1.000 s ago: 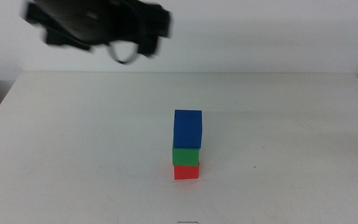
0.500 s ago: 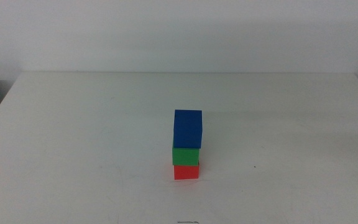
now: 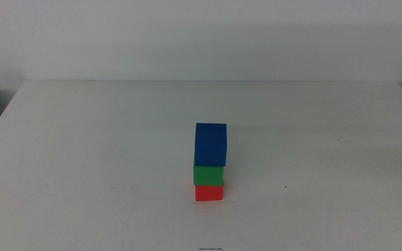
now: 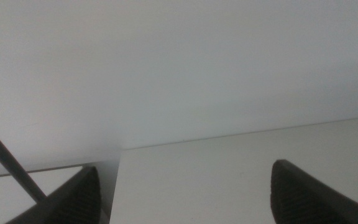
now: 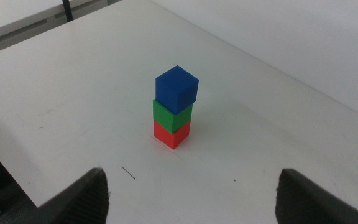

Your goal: Stack red cubes first, then green, then blue cubes in a specific spot.

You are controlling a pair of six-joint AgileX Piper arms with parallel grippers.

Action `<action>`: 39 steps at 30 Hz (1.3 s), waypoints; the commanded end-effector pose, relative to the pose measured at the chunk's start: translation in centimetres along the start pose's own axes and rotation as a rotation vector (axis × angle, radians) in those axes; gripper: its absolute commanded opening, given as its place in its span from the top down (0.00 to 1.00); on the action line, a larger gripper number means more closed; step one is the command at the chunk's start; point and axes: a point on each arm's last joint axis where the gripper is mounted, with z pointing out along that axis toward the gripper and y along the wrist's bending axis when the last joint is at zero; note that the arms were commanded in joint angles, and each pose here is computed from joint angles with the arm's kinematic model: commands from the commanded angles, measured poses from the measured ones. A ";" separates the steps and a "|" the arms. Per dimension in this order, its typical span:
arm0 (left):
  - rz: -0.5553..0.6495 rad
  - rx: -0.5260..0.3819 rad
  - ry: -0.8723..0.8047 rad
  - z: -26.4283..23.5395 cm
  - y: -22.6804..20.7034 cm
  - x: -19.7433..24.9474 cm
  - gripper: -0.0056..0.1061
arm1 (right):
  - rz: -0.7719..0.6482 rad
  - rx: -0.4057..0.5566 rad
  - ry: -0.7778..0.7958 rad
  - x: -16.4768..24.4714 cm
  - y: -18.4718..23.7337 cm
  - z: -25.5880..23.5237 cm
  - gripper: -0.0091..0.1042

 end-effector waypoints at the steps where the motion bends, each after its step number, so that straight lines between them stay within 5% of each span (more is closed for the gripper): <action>1: -0.017 -0.002 -0.121 -1.5 0.2 -1.3 0.11 | -0.016 0.024 -0.080 -1.1 -0.2 -0.2 0.15; 7: -0.024 -0.008 -0.169 -3.5 0.5 -1.2 0.11 | -0.018 0.026 -0.077 -1.1 -0.2 -0.1 0.15; 14: -0.024 -0.015 -0.233 -5.1 0.7 -0.8 0.11 | -0.130 0.182 -0.200 -1.2 -1.3 1.4 0.15; 19: -0.020 0.002 -0.319 -5.1 0.1 1.8 0.11 | -0.002 0.198 -0.270 -0.9 -1.6 3.4 0.15; 30: -0.003 0.041 -0.360 -3.3 -1.7 12.0 0.11 | 0.238 0.556 -0.253 7.8 -4.6 6.2 0.15; 39: -0.053 0.094 -0.339 -0.8 -3.6 22.1 0.11 | 0.235 0.672 -0.230 16.7 -2.4 6.4 0.15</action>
